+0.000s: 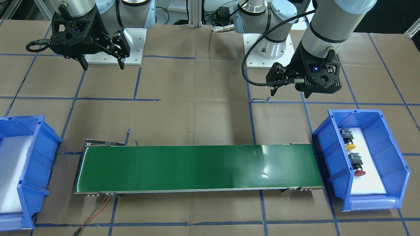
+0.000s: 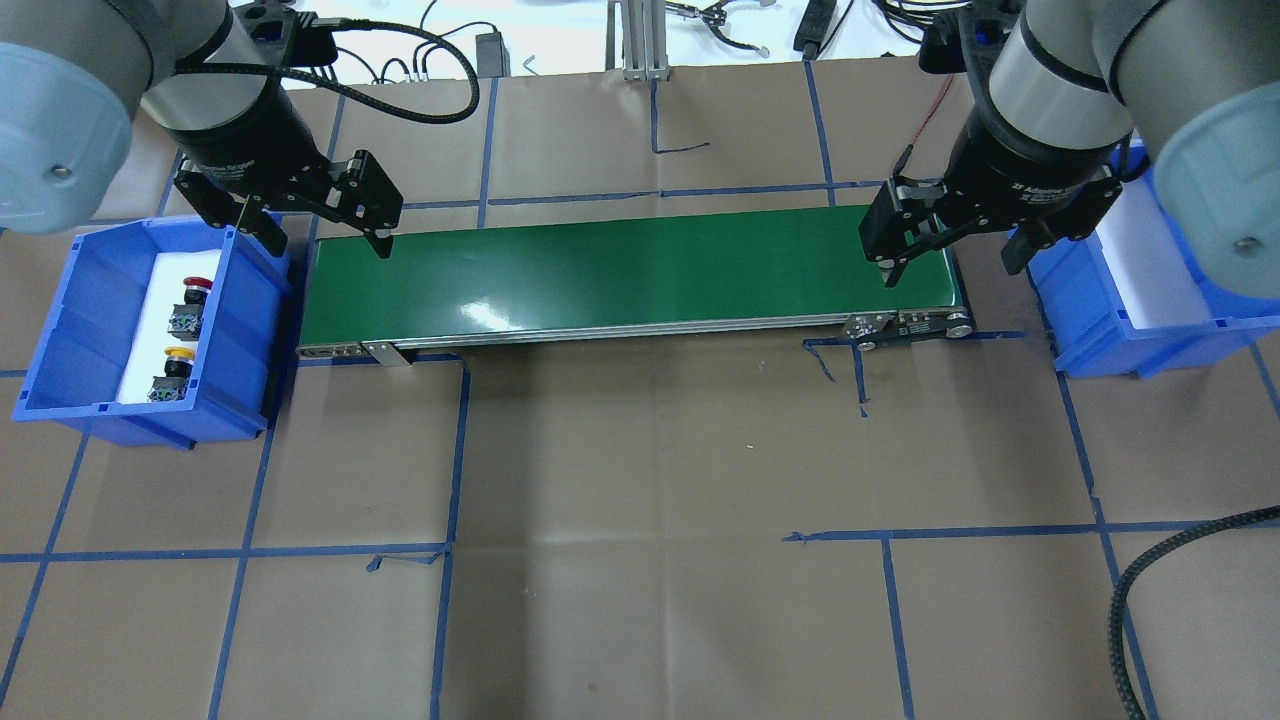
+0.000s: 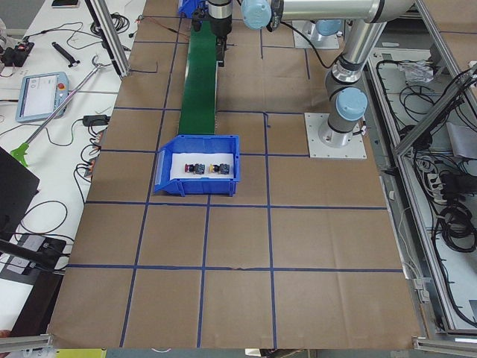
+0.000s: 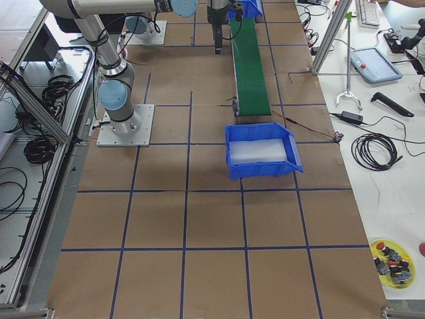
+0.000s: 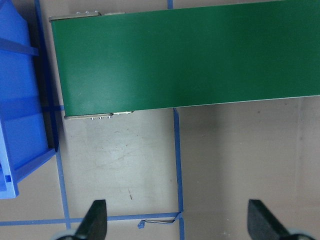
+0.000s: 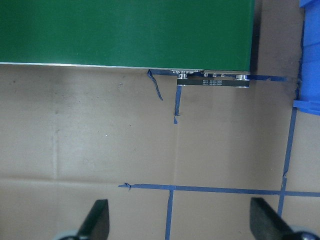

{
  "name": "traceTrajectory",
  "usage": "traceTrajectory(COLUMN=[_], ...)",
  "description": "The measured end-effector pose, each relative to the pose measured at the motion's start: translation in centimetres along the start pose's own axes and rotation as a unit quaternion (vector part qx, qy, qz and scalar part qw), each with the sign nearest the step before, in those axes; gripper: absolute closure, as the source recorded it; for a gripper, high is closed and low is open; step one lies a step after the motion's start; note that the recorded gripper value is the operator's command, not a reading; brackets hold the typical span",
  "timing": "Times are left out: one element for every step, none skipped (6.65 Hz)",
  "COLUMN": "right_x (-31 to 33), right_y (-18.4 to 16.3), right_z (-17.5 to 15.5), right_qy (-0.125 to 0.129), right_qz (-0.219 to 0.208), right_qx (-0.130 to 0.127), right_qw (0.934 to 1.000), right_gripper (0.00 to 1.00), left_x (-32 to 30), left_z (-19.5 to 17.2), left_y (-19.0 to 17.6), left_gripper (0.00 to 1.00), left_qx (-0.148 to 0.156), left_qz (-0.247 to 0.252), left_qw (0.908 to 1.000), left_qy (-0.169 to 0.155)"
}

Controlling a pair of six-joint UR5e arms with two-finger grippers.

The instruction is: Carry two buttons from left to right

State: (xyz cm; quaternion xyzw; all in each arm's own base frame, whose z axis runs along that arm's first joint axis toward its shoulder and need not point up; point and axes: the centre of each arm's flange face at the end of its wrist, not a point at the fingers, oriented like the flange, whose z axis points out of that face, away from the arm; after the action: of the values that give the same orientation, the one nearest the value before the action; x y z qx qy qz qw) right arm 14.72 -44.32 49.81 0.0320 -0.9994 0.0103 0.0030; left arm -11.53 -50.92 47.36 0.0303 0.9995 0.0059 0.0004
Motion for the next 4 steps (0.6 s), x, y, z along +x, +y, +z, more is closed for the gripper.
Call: traceTrajectory(right_x=[0.00,0.00,0.00,0.00], right_y=[0.01,0.01,0.00,0.00], right_z=[0.03,0.03,0.02,0.01], right_qy=[0.000,0.000,0.000,0.000], right_qz=[0.000,0.000,0.000,0.000], right_qx=[0.000,0.000,0.000,0.000], right_qw=[1.0000,1.0000,1.0000,1.0000], right_gripper=[0.00,0.00,0.00,0.00], left_x=[0.01,0.01,0.01,0.02], left_z=[0.00,0.02,0.10,0.20], left_y=[-0.01,0.00,0.04,0.08], left_gripper=[0.00,0.00,0.00,0.00], left_qx=[0.000,0.000,-0.001,-0.002], left_qz=[0.000,0.000,0.000,0.000], left_qw=[1.0000,1.0000,1.0000,1.0000], left_qy=[0.000,0.000,0.001,0.001])
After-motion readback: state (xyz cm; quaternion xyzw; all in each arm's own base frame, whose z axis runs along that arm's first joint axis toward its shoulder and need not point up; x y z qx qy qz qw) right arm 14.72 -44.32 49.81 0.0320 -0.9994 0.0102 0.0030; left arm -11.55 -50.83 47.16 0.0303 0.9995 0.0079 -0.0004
